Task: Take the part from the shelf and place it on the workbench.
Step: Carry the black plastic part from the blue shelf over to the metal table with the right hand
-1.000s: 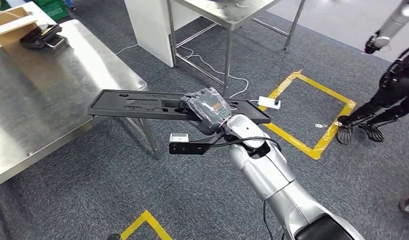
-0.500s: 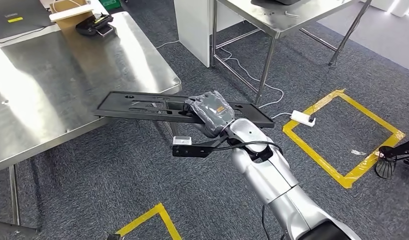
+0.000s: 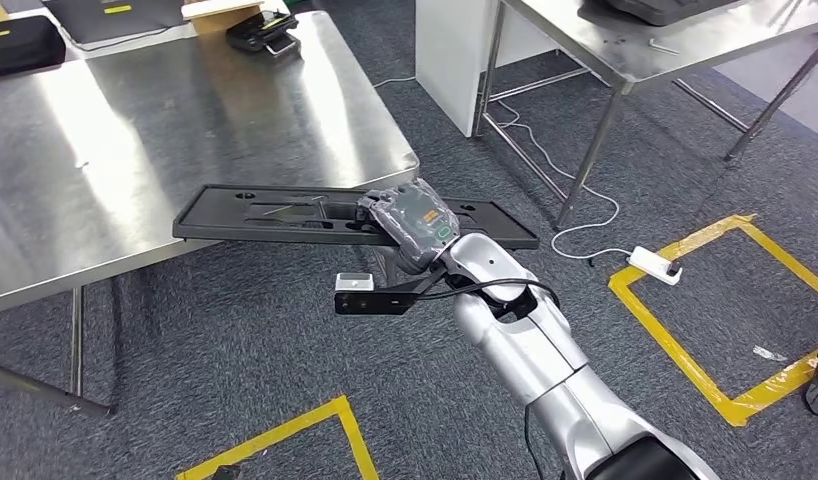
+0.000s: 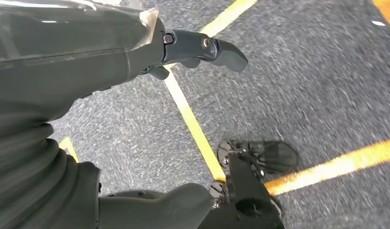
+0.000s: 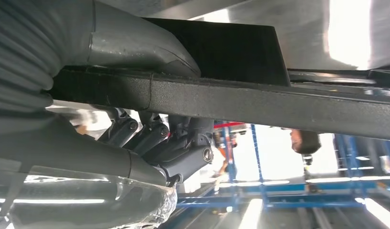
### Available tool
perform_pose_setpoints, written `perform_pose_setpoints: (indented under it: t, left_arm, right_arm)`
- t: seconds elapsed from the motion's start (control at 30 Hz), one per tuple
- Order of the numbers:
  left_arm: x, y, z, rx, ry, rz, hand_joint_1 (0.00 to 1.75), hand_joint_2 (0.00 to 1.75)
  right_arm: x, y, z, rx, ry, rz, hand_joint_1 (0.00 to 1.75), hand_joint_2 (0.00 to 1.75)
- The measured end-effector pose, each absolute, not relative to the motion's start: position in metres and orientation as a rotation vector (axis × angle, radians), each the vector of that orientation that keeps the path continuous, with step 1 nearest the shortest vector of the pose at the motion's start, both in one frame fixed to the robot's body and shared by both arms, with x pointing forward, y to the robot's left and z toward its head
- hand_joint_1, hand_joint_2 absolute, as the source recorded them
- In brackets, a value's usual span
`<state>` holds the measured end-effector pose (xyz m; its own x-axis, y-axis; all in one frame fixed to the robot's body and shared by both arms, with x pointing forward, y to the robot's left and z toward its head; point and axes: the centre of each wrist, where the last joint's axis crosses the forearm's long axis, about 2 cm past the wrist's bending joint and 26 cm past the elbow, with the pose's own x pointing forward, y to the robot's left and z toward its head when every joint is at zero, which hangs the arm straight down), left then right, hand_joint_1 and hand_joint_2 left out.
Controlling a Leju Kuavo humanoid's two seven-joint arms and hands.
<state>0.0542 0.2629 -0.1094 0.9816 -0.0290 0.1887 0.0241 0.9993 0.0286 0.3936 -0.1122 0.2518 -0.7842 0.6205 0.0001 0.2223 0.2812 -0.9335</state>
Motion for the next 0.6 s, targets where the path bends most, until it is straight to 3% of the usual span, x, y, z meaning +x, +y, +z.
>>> perform_pose_setpoints:
  t: [0.6]
  left_arm:
    - [0.0502,0.2595,-0.1098,0.021,-0.192,0.000,0.00,1.75]
  right_arm:
    - [0.3940,-0.1110,0.2501,-0.736,-2.195,1.516,1.75,1.75]
